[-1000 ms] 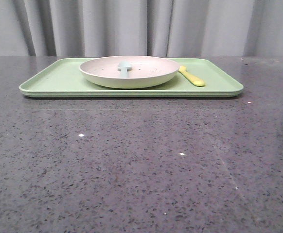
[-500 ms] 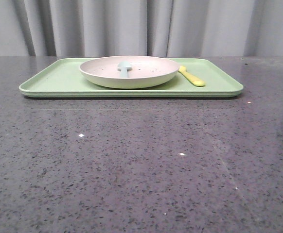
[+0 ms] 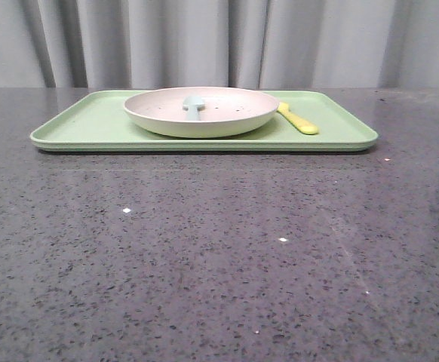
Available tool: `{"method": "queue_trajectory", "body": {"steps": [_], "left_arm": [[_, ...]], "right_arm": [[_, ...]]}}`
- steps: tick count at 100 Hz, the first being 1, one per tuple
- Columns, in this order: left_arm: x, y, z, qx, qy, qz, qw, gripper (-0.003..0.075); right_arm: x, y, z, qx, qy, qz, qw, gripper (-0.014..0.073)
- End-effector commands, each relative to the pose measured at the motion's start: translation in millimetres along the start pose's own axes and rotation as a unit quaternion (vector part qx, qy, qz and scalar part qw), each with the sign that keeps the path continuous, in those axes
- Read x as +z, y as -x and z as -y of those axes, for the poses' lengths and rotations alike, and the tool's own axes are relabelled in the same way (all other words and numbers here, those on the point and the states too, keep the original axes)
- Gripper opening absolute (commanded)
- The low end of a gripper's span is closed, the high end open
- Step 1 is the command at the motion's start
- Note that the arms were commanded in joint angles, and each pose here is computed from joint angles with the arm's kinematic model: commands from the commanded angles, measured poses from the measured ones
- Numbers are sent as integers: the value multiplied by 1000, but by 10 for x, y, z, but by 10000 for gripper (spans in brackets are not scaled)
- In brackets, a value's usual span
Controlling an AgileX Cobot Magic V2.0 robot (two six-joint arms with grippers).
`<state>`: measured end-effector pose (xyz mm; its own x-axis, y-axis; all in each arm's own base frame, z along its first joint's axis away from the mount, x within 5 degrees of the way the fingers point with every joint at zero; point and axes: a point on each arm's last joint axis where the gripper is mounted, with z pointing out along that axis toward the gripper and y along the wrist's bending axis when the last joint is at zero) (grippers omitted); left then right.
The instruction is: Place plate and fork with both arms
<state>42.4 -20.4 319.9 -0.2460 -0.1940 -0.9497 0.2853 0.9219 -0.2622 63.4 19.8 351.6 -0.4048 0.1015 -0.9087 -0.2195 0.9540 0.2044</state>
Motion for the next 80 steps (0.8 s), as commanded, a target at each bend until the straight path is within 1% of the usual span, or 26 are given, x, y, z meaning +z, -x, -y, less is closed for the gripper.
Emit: {"method": "queue_trajectory", "body": {"steps": [1, 21, 28, 36, 40, 56, 80], "left_arm": [[16, 105, -1, 9, 1, 47, 999, -20], [144, 4, -128, 18, 45, 114, 992, -20], [171, -54, -189, 52, 72, 139, 986, -20], [153, -129, -235, 111, 97, 169, 975, -20], [134, -165, -251, 129, 108, 181, 969, -21], [134, -395, -338, 134, 139, 180, 965, -21], [172, -758, -451, 116, 156, 175, 965, -20]], "right_arm": [[-39, 134, -17, -8, 3, 50, 999, -68], [-39, 134, -17, -8, 3, 50, 999, -68], [-39, 134, -17, -8, 3, 50, 999, -68], [-39, 134, -17, -8, 3, 50, 999, -68], [-39, 134, -17, -8, 3, 50, 999, -68], [-39, 134, -17, -8, 3, 50, 999, -68], [-39, 134, -17, -8, 3, 50, 999, -68]]}}
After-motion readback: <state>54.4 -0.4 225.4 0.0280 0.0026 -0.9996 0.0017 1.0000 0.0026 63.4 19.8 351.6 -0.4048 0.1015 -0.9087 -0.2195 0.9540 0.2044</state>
